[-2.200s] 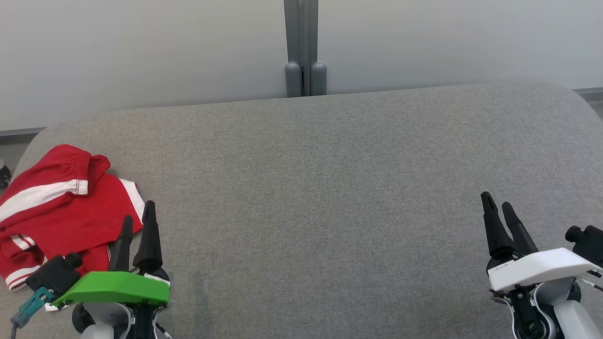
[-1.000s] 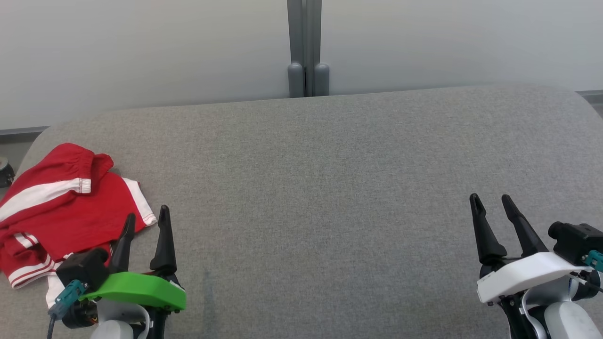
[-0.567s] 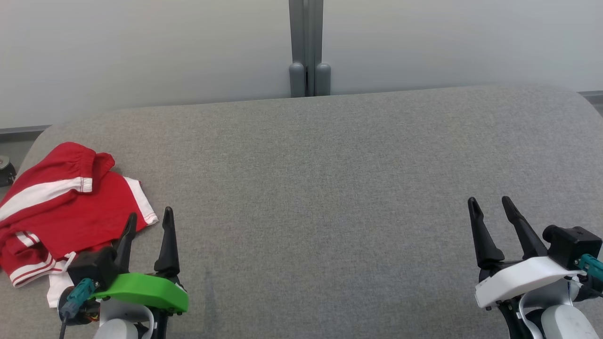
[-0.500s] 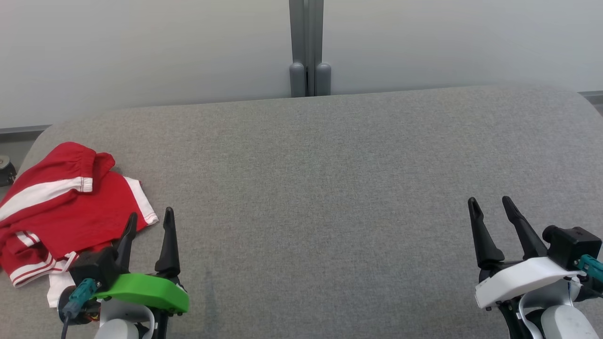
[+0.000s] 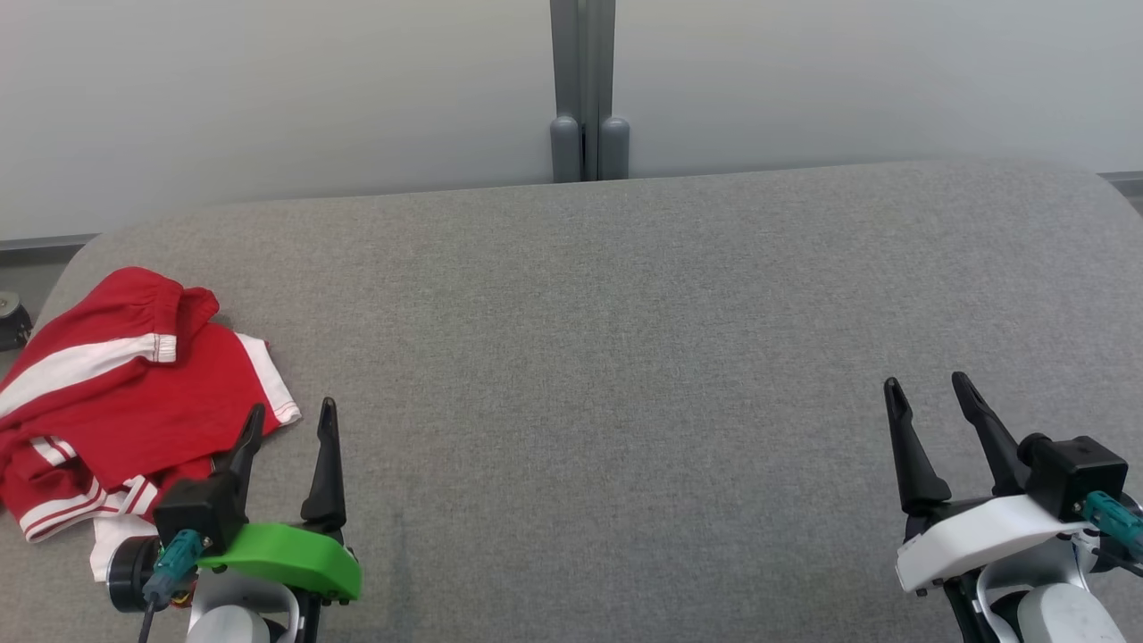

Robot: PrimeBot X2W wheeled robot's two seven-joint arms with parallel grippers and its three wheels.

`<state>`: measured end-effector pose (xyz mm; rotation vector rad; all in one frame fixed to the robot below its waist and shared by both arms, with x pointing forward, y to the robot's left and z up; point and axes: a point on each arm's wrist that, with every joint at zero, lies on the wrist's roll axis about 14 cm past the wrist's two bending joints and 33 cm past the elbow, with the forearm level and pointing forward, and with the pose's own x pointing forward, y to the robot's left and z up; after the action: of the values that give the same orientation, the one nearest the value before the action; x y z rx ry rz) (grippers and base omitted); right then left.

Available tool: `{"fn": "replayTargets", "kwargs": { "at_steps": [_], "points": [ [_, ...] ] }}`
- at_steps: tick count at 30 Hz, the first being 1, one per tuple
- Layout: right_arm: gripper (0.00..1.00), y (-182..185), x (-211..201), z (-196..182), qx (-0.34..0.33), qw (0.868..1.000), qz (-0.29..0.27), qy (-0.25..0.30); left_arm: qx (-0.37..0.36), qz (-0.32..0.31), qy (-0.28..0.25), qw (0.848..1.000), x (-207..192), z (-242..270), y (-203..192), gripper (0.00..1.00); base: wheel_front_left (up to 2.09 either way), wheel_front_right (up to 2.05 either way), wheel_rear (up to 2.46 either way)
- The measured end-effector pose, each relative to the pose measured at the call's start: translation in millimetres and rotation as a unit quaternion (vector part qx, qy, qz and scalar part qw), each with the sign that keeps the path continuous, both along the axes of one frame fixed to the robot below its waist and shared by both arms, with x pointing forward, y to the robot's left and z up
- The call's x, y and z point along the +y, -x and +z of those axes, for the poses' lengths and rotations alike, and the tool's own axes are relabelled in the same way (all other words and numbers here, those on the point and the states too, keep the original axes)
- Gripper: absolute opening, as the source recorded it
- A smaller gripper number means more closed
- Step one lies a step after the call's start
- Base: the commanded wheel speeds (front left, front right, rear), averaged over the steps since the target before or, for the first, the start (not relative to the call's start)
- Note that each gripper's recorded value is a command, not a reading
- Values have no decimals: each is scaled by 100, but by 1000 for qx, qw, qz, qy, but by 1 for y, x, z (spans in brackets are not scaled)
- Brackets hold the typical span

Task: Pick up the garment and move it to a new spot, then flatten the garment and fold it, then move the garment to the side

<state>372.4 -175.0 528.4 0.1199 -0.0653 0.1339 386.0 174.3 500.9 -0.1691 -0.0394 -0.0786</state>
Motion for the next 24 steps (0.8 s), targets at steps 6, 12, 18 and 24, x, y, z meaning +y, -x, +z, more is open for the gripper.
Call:
{"fn": "replayTargets", "kwargs": {
  "at_steps": [6, 12, 18, 24],
  "points": [
    [100, 2, 0, -2, -1, 1000, -2, 9, -1, -4, -18, 1000, -1, -2, 0, 100, 0, 0, 0],
    [100, 2, 1, -4, -1, 1000, -4, 18, 0, -4, -30, 1000, -2, -4, 1, 100, 0, 0, 0],
    [100, 2, 1, -6, 1, 1000, -5, 13, 3, -1, -28, 1000, 0, -6, 1, 100, 0, 0, 0],
    [100, 2, 3, -9, 4, 1000, -4, 7, 5, 4, -27, 1000, 3, -7, 2, 100, 0, 0, 0]
  ]
}}
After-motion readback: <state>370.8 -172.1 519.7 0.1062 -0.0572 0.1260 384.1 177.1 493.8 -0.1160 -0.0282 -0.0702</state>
